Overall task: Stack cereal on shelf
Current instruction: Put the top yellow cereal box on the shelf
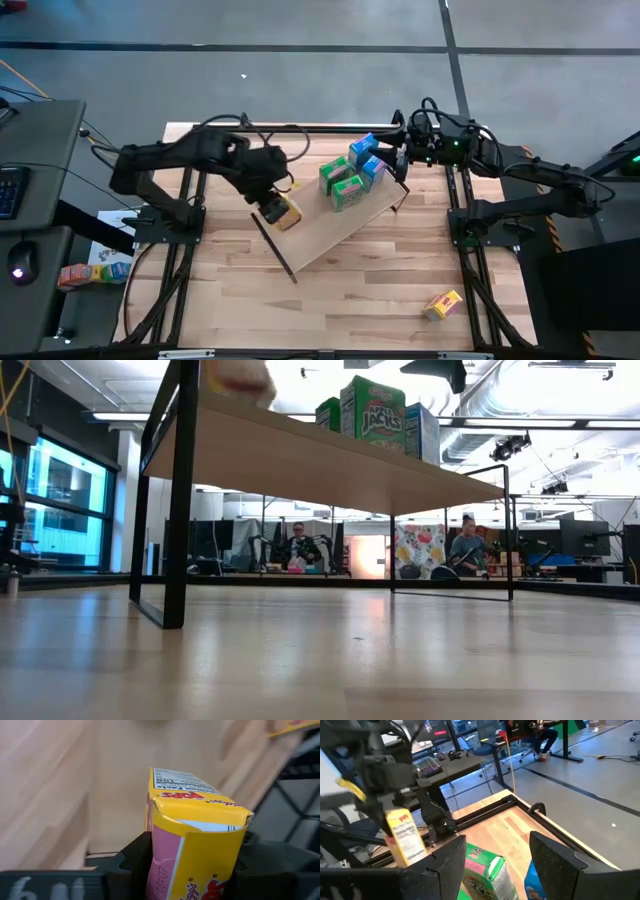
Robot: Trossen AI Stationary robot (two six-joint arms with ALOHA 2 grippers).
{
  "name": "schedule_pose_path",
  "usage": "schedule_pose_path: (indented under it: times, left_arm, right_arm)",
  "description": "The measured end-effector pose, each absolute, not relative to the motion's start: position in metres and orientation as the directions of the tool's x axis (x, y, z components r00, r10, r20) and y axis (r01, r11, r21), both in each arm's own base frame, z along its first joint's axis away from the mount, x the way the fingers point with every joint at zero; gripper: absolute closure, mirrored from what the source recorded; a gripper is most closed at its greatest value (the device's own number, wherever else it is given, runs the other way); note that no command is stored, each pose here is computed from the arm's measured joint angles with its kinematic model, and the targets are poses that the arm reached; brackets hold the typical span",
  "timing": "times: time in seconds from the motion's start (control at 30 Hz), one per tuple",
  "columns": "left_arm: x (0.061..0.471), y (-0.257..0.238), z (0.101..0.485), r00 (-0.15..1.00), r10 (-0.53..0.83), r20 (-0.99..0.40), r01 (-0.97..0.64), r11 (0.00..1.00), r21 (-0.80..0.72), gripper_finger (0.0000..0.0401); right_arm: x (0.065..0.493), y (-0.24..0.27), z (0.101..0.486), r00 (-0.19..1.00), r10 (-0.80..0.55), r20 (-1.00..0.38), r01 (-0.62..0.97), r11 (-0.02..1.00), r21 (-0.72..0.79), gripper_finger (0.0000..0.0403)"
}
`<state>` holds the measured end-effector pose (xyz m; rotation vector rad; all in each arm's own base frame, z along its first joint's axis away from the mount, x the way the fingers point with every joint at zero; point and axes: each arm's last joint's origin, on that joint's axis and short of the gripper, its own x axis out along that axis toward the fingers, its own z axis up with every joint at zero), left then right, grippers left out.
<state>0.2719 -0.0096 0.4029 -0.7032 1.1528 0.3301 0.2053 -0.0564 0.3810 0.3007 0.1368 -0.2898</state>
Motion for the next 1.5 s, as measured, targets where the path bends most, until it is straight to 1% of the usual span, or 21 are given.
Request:
schedule_pose_path:
  times: [0.13,0.2,0.37,0.53,0.8,0.97,1.07,1.2,1.5]
  left_arm:
    - [0.272,-0.006,0.392,0.276,-0.079,-0.958,-0.625,0.742,-0.241,0.0268]
    - [0.270,-0.005,0.390,0.239,-0.074,-0.968,-0.643,0.735,-0.215,0.0268]
    - [0.270,-0.005,0.391,0.246,-0.066,-0.967,-0.643,0.736,-0.214,0.0268]
    - [0.277,-0.004,0.385,0.223,-0.018,-0.975,-0.634,0.757,-0.159,0.0268]
    - [0.290,-0.004,0.371,0.165,-0.027,-0.986,-0.619,0.776,-0.124,0.0268]
    - [0.291,-0.005,0.370,0.162,-0.041,-0.986,-0.600,0.789,-0.131,0.0268]
    - [0.291,-0.004,0.370,0.163,-0.027,-0.986,-0.599,0.791,-0.121,0.0267]
    - [0.291,-0.004,0.370,0.164,-0.011,-0.986,-0.601,0.792,-0.108,0.0254]
    - [0.292,-0.004,0.370,0.167,-0.008,-0.986,-0.592,0.799,-0.107,0.0195]
  right_arm:
    - [0.205,-0.056,0.381,0.949,-0.260,-0.176,0.301,0.913,0.276,0.0194]
    - [0.205,-0.056,0.380,0.949,-0.260,-0.181,0.303,0.911,0.279,0.0194]
    - [0.205,-0.056,0.379,0.946,-0.259,-0.197,0.307,0.910,0.278,0.0194]
    - [0.205,-0.056,0.379,0.945,-0.258,-0.199,0.307,0.910,0.278,0.0194]
    - [0.205,-0.056,0.379,0.945,-0.257,-0.200,0.307,0.910,0.278,0.0194]
    - [0.205,-0.056,0.379,0.946,-0.256,-0.200,0.306,0.911,0.278,0.0194]
    - [0.205,-0.056,0.379,0.946,-0.257,-0.200,0.306,0.910,0.278,0.0194]
    - [0.205,-0.056,0.379,0.946,-0.257,-0.200,0.306,0.910,0.278,0.0194]
    - [0.205,-0.056,0.379,0.946,-0.257,-0.200,0.306,0.911,0.278,0.0194]
